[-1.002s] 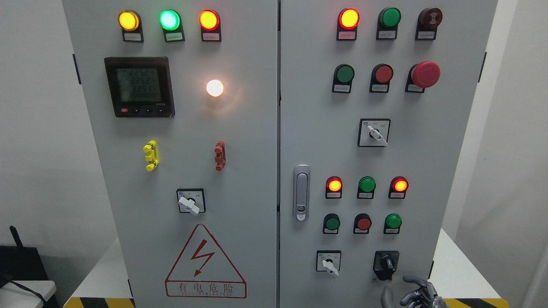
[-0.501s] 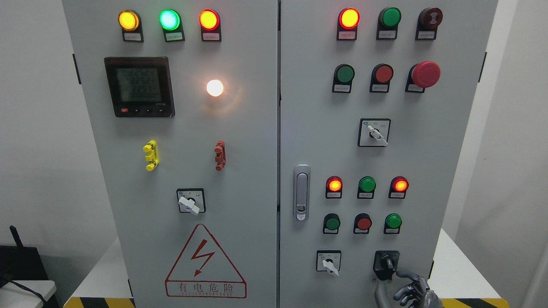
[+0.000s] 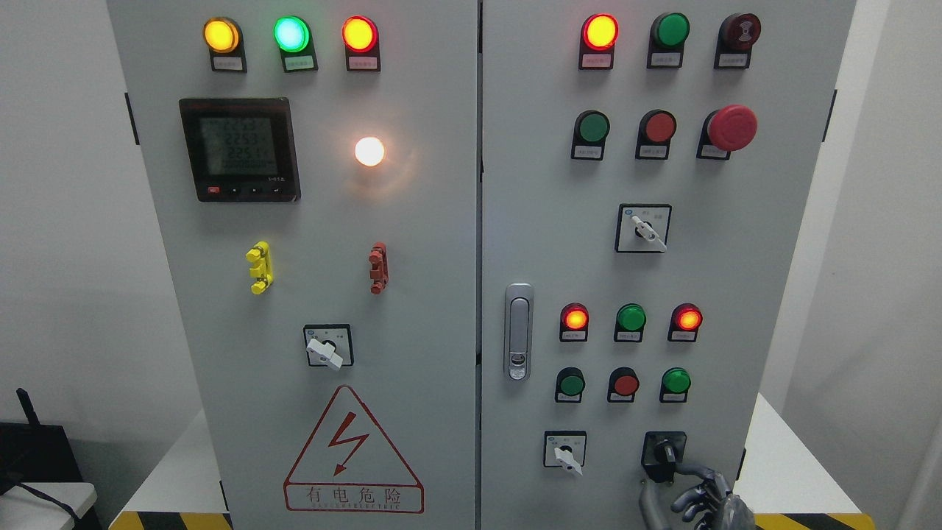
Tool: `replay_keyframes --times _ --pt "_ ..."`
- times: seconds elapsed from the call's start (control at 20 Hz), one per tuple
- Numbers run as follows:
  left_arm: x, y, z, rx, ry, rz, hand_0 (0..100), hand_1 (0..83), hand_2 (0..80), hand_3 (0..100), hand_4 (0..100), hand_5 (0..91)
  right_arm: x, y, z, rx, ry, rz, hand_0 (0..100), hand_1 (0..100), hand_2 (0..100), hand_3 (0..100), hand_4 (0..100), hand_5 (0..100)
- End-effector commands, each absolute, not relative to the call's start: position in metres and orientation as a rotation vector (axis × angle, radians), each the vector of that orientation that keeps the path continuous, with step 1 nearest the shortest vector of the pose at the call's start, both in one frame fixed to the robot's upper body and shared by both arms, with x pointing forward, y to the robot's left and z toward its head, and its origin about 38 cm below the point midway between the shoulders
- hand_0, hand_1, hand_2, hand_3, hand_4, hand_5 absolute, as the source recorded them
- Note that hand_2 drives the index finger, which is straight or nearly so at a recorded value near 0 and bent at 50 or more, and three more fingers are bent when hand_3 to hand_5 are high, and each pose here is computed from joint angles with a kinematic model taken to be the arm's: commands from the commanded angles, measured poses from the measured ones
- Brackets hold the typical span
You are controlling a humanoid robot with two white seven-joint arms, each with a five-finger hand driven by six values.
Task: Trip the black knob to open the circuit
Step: 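Raise the right hand up toward the black rotary knob, then close the right hand's fingers around the black knob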
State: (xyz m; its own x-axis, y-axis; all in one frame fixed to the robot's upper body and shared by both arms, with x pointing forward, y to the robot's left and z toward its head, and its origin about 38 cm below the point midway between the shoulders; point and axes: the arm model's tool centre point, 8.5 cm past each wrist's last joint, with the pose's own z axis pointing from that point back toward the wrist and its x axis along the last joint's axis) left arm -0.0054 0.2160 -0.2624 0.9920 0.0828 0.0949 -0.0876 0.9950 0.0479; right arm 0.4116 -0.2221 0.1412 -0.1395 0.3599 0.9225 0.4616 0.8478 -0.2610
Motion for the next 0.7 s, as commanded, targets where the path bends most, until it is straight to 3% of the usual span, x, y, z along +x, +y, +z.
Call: replay_keyframes --times 0.0,0.65 --pt "-0.0002 0.2157 -0.2624 0.049 -0.101 0.053 12 38.9 0.0 0 0 0.0 0.4142 -0.2176 0.1402 -0.623 -1.747 -0.091 26 78 44 83 90 94" --pt "-0.0002 0.2157 -0.2624 0.049 -0.101 0.053 12 38.9 0.0 0 0 0.0 0.4166 -0.2170 0.1433 -0.624 -1.748 -0.092 29 78 44 83 90 94"
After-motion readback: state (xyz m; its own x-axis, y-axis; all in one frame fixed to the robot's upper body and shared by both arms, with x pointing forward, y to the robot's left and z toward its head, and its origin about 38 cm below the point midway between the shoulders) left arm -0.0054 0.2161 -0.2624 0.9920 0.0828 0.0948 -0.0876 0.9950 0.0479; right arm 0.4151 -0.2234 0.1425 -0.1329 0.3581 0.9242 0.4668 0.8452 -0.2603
